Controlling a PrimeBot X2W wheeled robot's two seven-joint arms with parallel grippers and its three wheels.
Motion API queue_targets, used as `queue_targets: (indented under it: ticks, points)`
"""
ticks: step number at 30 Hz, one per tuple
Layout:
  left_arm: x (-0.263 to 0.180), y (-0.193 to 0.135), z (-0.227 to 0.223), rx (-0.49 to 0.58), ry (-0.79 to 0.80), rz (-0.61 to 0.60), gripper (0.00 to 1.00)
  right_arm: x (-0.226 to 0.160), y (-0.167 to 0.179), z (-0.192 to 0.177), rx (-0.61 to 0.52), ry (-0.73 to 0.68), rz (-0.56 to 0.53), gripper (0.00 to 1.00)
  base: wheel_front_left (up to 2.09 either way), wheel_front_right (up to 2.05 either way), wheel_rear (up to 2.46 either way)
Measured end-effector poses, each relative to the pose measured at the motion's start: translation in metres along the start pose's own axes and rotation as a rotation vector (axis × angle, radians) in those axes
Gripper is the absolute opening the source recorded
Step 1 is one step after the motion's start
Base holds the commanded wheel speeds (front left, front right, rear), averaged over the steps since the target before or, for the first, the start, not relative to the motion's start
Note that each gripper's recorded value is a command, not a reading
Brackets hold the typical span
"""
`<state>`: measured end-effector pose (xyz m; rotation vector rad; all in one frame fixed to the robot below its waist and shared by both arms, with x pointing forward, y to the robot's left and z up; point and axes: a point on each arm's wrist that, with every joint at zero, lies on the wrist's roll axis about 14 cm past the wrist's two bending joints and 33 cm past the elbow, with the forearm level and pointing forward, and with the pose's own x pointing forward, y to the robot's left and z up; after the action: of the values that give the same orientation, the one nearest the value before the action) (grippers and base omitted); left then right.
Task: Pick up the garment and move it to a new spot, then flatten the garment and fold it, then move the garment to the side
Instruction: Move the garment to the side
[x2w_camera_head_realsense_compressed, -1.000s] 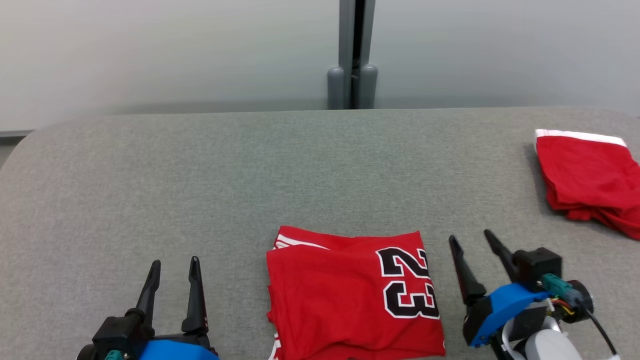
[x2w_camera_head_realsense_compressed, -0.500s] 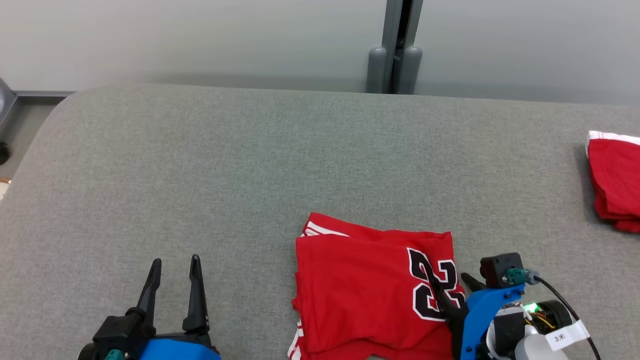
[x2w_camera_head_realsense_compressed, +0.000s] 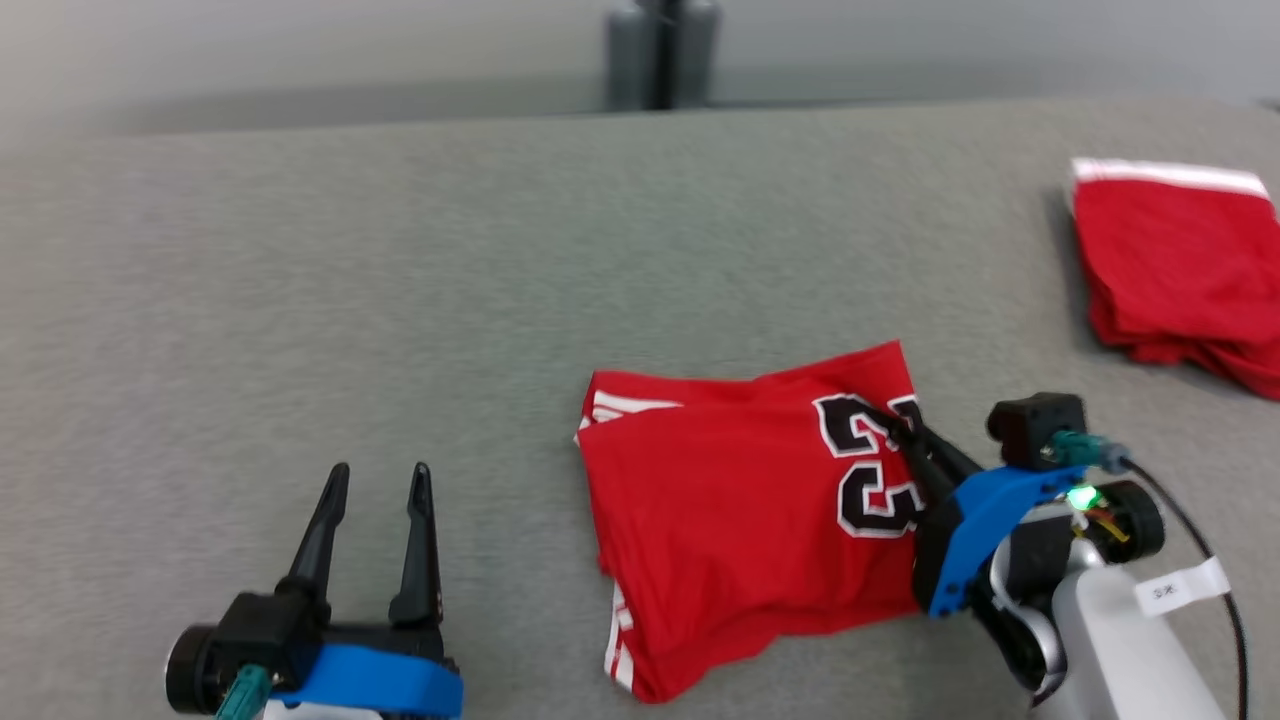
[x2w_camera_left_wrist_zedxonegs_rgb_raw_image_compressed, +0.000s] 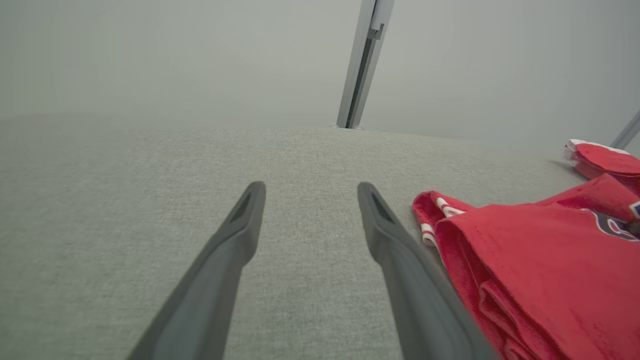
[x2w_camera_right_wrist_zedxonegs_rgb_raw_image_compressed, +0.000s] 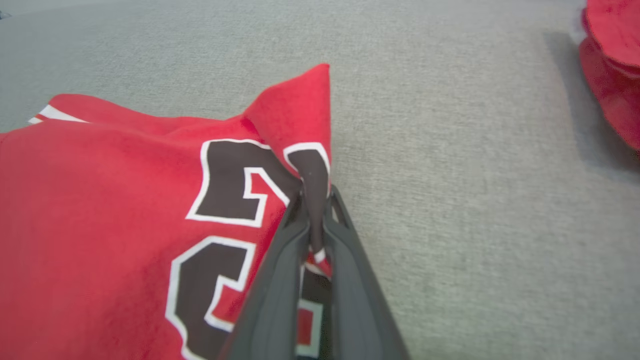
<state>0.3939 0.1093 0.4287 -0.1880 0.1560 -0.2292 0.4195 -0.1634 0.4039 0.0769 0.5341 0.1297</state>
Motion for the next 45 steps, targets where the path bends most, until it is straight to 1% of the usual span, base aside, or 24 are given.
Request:
queue_targets:
  ticks: [4, 9, 14, 17, 20, 23, 29, 32, 34, 38, 41, 45]
  points:
    - [0.028, -0.032, -0.011, 0.004, 0.022, -0.121, 1.0, -0.014, -0.049, 0.008, 0.031, -0.035, -0.126, 0.0, 0.0, 0.0, 0.0]
    - [0.058, -0.067, -0.027, 0.014, 0.06, -0.258, 1.0, -0.045, -0.104, 0.011, 0.049, -0.067, -0.288, 0.0, 0.0, 0.0, 0.0]
    - [0.075, -0.096, -0.033, 0.022, 0.075, -0.362, 1.0, -0.077, -0.142, 0.014, 0.081, -0.107, -0.413, 0.0, 0.0, 0.0, 0.0]
    - [0.079, -0.107, -0.033, 0.024, 0.079, -0.396, 1.0, -0.092, -0.155, 0.016, 0.091, -0.13, -0.463, 0.0, 0.0, 0.0, 0.0]
    - [0.081, -0.109, -0.032, 0.027, 0.079, -0.404, 1.0, -0.093, -0.154, 0.017, 0.103, -0.142, -0.463, 0.0, 0.0, 0.0, 0.0]
    - [0.079, -0.105, -0.031, 0.031, 0.078, -0.392, 1.0, -0.084, -0.145, 0.028, 0.081, -0.162, -0.427, 0.0, 0.0, 0.0, 0.0]
    - [0.075, -0.09, -0.022, 0.027, 0.055, -0.333, 1.0, -0.061, -0.128, 0.088, -0.011, -0.241, -0.336, 0.0, 0.0, 0.0, 0.0]
    - [0.072, -0.082, -0.018, 0.022, 0.042, -0.306, 1.0, -0.051, -0.126, 0.114, -0.054, -0.252, -0.306, 0.0, 0.0, 0.0, 0.0]
    - [0.07, -0.078, -0.014, 0.021, 0.03, -0.288, 1.0, -0.046, -0.126, 0.126, -0.062, -0.25, -0.291, 0.0, 0.0, 0.0, 0.0]
    - [0.064, -0.066, -0.013, 0.021, 0.028, -0.248, 1.0, -0.04, -0.136, 0.144, -0.09, -0.235, -0.296, 0.0, 0.0, 0.0, 0.0]
    - [0.059, -0.058, -0.012, 0.023, 0.026, -0.224, 1.0, -0.041, -0.151, 0.157, -0.064, -0.253, -0.324, 0.0, 0.0, 0.0, 0.0]
    - [0.055, -0.051, -0.01, 0.026, 0.022, -0.203, 1.0, -0.047, -0.177, 0.164, -0.031, -0.265, -0.388, 0.0, 0.0, 0.0, 0.0]
